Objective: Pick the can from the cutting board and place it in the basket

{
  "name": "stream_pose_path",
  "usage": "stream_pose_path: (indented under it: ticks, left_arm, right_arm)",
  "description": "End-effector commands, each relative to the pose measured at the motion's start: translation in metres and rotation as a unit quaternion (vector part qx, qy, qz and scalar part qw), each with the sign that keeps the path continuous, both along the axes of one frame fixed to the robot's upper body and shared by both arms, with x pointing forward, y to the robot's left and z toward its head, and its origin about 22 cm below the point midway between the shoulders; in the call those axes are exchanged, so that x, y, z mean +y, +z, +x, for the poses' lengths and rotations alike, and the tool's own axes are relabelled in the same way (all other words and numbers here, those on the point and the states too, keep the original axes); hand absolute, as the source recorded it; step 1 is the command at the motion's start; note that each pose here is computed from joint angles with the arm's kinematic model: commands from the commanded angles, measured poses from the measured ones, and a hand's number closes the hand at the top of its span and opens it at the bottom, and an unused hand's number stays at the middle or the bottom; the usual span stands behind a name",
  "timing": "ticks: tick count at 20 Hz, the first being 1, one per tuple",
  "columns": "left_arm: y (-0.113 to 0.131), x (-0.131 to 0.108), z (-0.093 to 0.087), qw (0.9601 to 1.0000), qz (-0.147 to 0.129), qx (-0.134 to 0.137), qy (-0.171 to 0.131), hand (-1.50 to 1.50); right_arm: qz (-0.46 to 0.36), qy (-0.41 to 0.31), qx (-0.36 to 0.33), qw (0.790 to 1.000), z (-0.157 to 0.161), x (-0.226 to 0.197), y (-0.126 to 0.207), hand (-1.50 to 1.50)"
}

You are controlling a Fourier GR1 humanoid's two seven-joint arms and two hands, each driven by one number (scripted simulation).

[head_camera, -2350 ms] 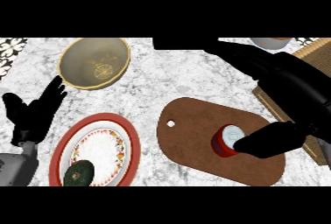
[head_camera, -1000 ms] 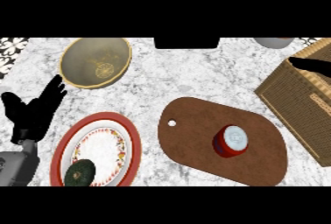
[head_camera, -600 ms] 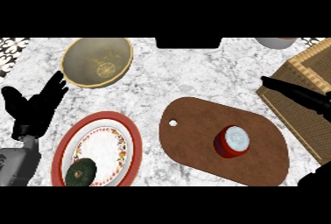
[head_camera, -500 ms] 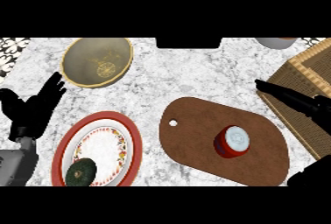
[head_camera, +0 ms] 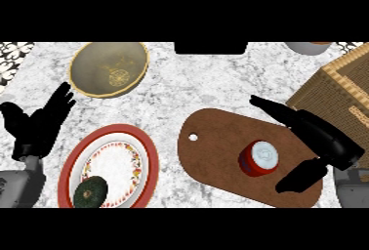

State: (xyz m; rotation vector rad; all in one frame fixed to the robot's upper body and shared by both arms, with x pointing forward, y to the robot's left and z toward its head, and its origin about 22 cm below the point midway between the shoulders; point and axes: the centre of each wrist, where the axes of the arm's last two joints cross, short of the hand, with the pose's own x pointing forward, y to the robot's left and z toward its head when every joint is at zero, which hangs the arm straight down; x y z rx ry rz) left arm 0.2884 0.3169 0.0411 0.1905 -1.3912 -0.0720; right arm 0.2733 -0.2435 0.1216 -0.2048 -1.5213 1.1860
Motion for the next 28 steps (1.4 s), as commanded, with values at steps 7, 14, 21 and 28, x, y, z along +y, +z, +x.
stream_pose_path:
  ticks: [7,14,21,28]
  left_arm:
    - [-0.019,-0.001,-0.007,1.0,0.002,0.005,-0.001,0.0]
    - [-0.001,-0.012,0.003,1.0,0.002,0.005,0.001,0.0]
    - [0.006,-0.001,-0.005,1.0,0.007,0.007,0.0,0.0]
    - [0.008,0.002,-0.006,1.0,-0.001,-0.001,0.005,0.0]
  right_arm:
    - [-0.061,0.008,0.033,0.998,0.009,0.012,-0.037,-1.5]
    - [-0.038,0.019,0.029,0.999,0.009,-0.02,-0.047,-1.5]
    - [-0.008,0.055,0.03,0.998,-0.003,0.004,-0.031,-1.5]
    - [-0.052,0.034,0.02,0.998,0.004,-0.01,-0.053,-1.5]
